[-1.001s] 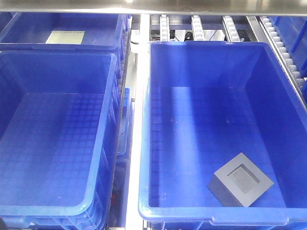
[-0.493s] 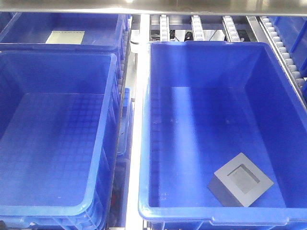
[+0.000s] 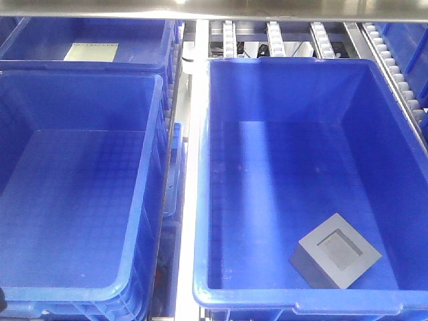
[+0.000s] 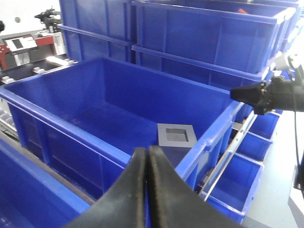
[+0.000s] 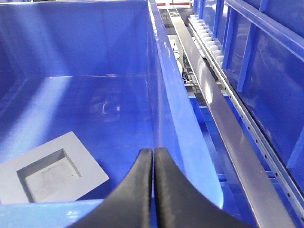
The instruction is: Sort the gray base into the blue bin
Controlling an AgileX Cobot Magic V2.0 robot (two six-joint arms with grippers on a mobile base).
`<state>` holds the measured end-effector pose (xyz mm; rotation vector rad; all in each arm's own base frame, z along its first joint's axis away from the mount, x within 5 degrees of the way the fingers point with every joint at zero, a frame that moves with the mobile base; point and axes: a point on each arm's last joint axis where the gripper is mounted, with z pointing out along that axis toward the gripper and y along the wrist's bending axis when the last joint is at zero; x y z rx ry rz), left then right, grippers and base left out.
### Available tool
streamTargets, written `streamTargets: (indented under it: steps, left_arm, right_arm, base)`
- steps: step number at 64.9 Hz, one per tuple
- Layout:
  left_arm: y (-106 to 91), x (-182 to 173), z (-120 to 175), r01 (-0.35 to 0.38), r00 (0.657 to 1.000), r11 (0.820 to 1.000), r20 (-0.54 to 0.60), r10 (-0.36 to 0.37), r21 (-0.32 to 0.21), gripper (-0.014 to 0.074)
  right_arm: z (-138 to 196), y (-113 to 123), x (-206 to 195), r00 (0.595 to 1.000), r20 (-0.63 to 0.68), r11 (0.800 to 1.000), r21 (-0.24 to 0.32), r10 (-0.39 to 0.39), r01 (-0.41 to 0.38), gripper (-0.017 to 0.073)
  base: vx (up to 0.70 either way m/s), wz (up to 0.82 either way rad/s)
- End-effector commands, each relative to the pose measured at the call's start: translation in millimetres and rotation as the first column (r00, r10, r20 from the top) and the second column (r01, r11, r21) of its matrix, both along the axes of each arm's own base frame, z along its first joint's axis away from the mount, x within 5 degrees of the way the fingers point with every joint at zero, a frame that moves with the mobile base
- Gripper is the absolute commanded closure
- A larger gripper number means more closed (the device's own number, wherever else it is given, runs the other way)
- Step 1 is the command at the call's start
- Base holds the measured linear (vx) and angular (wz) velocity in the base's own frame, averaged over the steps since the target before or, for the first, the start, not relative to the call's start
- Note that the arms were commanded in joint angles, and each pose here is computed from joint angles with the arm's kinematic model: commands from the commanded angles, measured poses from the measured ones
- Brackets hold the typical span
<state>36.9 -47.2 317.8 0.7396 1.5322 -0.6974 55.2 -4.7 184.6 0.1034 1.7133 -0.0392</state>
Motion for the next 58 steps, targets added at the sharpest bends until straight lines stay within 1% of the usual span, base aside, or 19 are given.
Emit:
streamTargets:
  steps: [1, 9, 16, 21, 26, 31, 36, 38, 39, 40, 41, 42, 45, 47, 48, 51, 52, 56, 58]
  left_arm:
    - [-0.2, 0, 16, 0.002, 0.999, 0.996, 0.049, 0.002, -0.087, 0.0601]
    - [0.2, 0, 17, 0.004, 0.997, 0.996, 0.073, 0.003, -0.087, 0.0601]
    - [1.9, 1, 17, -0.019, 0.991, 0.999, 0.134, 0.025, -0.047, 0.0601]
    - [7.0, 1, 18, -0.08, 0.984, 0.995, 0.155, 0.087, -0.054, 0.0601]
    - [15.0, -1, 20, -0.165, 0.97, 0.983, 0.17, 0.176, -0.078, 0.0601]
    - [24.4, -4, 19, -0.271, 0.938, 0.956, 0.194, 0.288, -0.11, 0.0601]
    - [32.8, -8, 11, -0.396, 0.885, 0.909, 0.211, 0.416, -0.132, 0.0601]
    - [35.6, -10, 6, -0.448, 0.857, 0.883, 0.215, 0.468, -0.137, 0.0601]
    - [37.0, -11, 3, -0.479, 0.839, 0.867, 0.217, 0.498, -0.139, 0.0601]
    - [37.9, -11, 0, -0.499, 0.827, 0.855, 0.217, 0.518, -0.14, 0.0601]
    - [39.2, -12, -2, -0.527, 0.808, 0.837, 0.22, 0.547, -0.144, 0.0601]
    - [39.7, -12, -5, -0.547, 0.796, 0.825, 0.218, 0.565, -0.141, 0.0601]
    - [42.2, -12, -14, -0.615, 0.746, 0.776, 0.217, 0.63, -0.141, 0.0601]
    - [43.1, -12, -18, -0.646, 0.721, 0.751, 0.215, 0.659, -0.138, 0.0601]
    - [43.8, -12, -21, -0.667, 0.702, 0.732, 0.213, 0.679, -0.135, 0.0601]
    - [45.0, -10, -29, -0.706, 0.667, 0.696, 0.208, 0.715, -0.128, 0.0601]
    - [45.5, -9, -31, -0.723, 0.651, 0.679, 0.206, 0.731, -0.125, 0.0601]
    - [47.0, -5, -39, -0.765, 0.612, 0.635, 0.188, 0.768, -0.107, 0.0601]
    - [47.6, -4, -43, -0.78, 0.597, 0.618, 0.178, 0.783, -0.101, 0.0601]
  right_arm:
    - [6, 0, 1, 0.997, 0.073, 1.0, -0.015, -0.001, 0.002, 0.0564]
    - [6, 0, 1, 0.997, 0.073, 1.0, -0.015, -0.001, 0.002, 0.0564]
    - [6, 0, 1, 0.997, 0.073, 1.0, -0.015, -0.001, 0.002, 0.0564]
    - [6, 0, 1, 0.997, 0.073, 1.0, -0.015, -0.001, 0.002, 0.0564]
    - [6, 0, 1, 0.997, 0.073, 1.0, -0.015, -0.001, 0.002, 0.0564]
    - [6, 0, 1, 0.997, 0.073, 1.0, -0.015, -0.001, 0.002, 0.0564]
    - [6, 0, 1, 0.997, 0.073, 1.0, -0.015, -0.001, 0.002, 0.0564]
    - [6, 0, 1, 0.997, 0.073, 1.0, -0.015, -0.001, 0.002, 0.0564]
    - [6, 0, 1, 0.997, 0.073, 1.0, -0.015, -0.001, 0.002, 0.0564]
    - [6, 0, 1, 0.997, 0.073, 1.0, -0.015, -0.001, 0.002, 0.0564]
    - [6, 0, 1, 0.997, 0.073, 1.0, -0.015, -0.001, 0.002, 0.0564]
    - [6, 0, 1, 0.997, 0.073, 1.0, -0.015, -0.001, 0.002, 0.0564]
    - [6, 0, 1, 0.997, 0.073, 1.0, -0.015, -0.001, 0.002, 0.0564]
    - [6, 0, 1, 0.997, 0.073, 1.0, -0.015, -0.001, 0.002, 0.0564]
    - [6, 0, 1, 0.997, 0.073, 1.0, -0.015, -0.001, 0.002, 0.0564]
    - [6, 0, 1, 0.997, 0.073, 1.0, -0.015, -0.001, 0.002, 0.0564]
    - [6, 0, 1, 0.997, 0.073, 1.0, -0.015, -0.001, 0.002, 0.0564]
    - [6, 0, 1, 0.997, 0.073, 1.0, -0.015, -0.001, 0.002, 0.0564]
    - [6, 0, 1, 0.997, 0.073, 1.0, -0.015, -0.001, 0.002, 0.0564]
  base:
    - [0.0, 0.0]
    - [0.0, 0.0]
    - [0.0, 0.0]
    - [0.0, 0.0]
    - [0.0, 0.0]
    - [0.0, 0.0]
    - [0.0, 0.0]
    - [0.0, 0.0]
    - [0.0, 0.0]
    - [0.0, 0.0]
    - [0.0, 0.0]
    - [0.0, 0.0]
    - [0.0, 0.0]
    - [0.0, 0.0]
    - [0.0, 0.0]
    - [0.0, 0.0]
    - [0.0, 0.0]
    - [0.0, 0.0]
    - [0.0, 0.0]
